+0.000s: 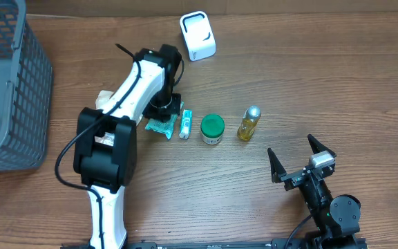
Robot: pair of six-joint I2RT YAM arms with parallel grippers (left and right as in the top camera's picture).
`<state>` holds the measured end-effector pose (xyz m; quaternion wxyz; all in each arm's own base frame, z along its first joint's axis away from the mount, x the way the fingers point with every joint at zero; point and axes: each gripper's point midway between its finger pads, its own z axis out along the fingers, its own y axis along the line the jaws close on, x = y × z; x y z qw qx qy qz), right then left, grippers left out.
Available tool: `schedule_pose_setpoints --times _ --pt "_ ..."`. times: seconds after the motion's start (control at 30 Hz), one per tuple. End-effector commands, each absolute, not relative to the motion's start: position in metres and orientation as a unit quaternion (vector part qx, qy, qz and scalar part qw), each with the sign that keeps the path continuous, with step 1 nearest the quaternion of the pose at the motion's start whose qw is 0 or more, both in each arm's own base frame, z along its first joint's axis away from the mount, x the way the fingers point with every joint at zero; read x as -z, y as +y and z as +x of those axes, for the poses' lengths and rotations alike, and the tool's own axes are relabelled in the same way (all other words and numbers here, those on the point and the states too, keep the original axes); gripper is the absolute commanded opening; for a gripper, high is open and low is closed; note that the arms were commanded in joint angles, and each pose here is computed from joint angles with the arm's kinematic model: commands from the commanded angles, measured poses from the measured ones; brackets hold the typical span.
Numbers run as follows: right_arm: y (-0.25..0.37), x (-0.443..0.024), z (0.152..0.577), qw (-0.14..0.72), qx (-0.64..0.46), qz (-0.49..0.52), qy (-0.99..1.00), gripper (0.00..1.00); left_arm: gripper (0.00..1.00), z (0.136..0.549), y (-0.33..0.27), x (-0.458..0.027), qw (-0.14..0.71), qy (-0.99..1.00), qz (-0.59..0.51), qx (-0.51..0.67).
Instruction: Scan the item barcode
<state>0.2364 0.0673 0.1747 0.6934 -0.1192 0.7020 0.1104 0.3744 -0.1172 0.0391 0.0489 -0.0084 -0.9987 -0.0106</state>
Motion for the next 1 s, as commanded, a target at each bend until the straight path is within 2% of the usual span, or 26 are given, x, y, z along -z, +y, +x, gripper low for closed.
schedule_pose_setpoints --times 0.0,0.2,0.4,0.6,0.97 --pt "0.065 -0.172 0.237 0.694 -0.105 -0.116 0.702 1.00 0.04 0.387 -0.113 -0.097 -0.020 -1.000 0.007 -0.012" --pt "0.065 -0.172 0.237 0.694 -0.105 -0.116 0.702 1.00 0.04 0.370 -0.073 -0.150 -0.064 -0.993 0.066 0.068" --pt "0.065 -0.172 0.237 0.694 -0.105 -0.116 0.702 1.00 0.05 0.340 -0.037 -0.161 -0.036 -0.980 0.133 0.144" --pt "0.065 -0.172 0.237 0.694 -0.105 -0.116 0.702 1.00 0.04 0.320 0.005 -0.139 -0.023 -0.948 0.210 0.239" --pt "0.065 -0.172 0.237 0.694 -0.105 -0.116 0.702 1.00 0.05 0.280 0.042 -0.071 0.065 -0.942 0.239 0.226"
